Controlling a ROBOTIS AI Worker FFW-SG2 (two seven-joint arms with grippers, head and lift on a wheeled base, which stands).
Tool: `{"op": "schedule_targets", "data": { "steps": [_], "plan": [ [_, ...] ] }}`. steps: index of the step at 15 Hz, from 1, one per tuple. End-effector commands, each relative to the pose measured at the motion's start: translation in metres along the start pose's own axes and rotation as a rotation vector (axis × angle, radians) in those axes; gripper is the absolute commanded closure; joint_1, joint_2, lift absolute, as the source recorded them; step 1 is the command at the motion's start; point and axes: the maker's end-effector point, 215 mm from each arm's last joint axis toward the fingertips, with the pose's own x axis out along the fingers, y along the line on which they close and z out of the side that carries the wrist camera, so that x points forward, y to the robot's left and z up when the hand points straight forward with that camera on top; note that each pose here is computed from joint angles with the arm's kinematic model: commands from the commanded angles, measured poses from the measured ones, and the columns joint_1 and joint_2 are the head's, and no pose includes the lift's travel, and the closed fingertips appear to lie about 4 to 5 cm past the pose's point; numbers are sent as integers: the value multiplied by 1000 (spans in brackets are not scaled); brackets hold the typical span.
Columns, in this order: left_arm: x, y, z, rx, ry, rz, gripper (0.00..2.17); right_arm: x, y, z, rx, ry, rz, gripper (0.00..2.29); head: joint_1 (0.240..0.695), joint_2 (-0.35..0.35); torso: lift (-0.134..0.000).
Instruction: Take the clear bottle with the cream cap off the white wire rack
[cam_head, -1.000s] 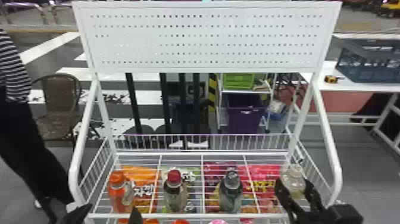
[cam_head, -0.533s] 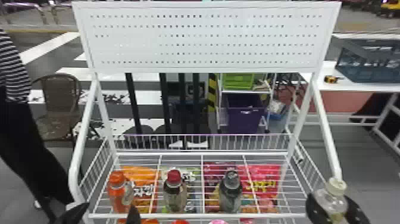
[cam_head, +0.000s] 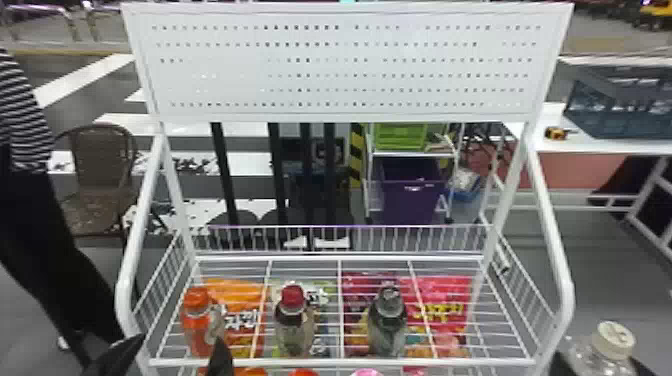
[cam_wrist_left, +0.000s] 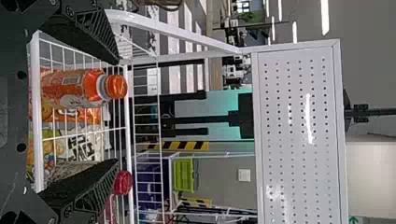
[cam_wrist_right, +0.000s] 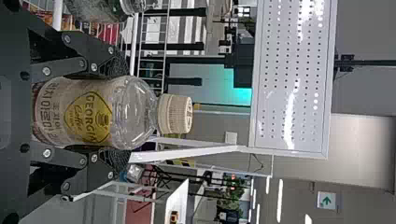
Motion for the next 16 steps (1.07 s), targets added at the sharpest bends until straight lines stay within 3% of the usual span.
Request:
{"op": "schedule_targets", "data": {
  "steps": [1, 16],
  "plan": [
    [0, 0, 1, -1, -4, 0, 144, -2, 0, 1, 4, 0, -3, 1686, 499, 0, 0],
    [-5, 2, 10, -2, -15, 1, 144, 3, 6, 4, 20, -13, 16, 1686, 499, 0, 0]
  ]
}}
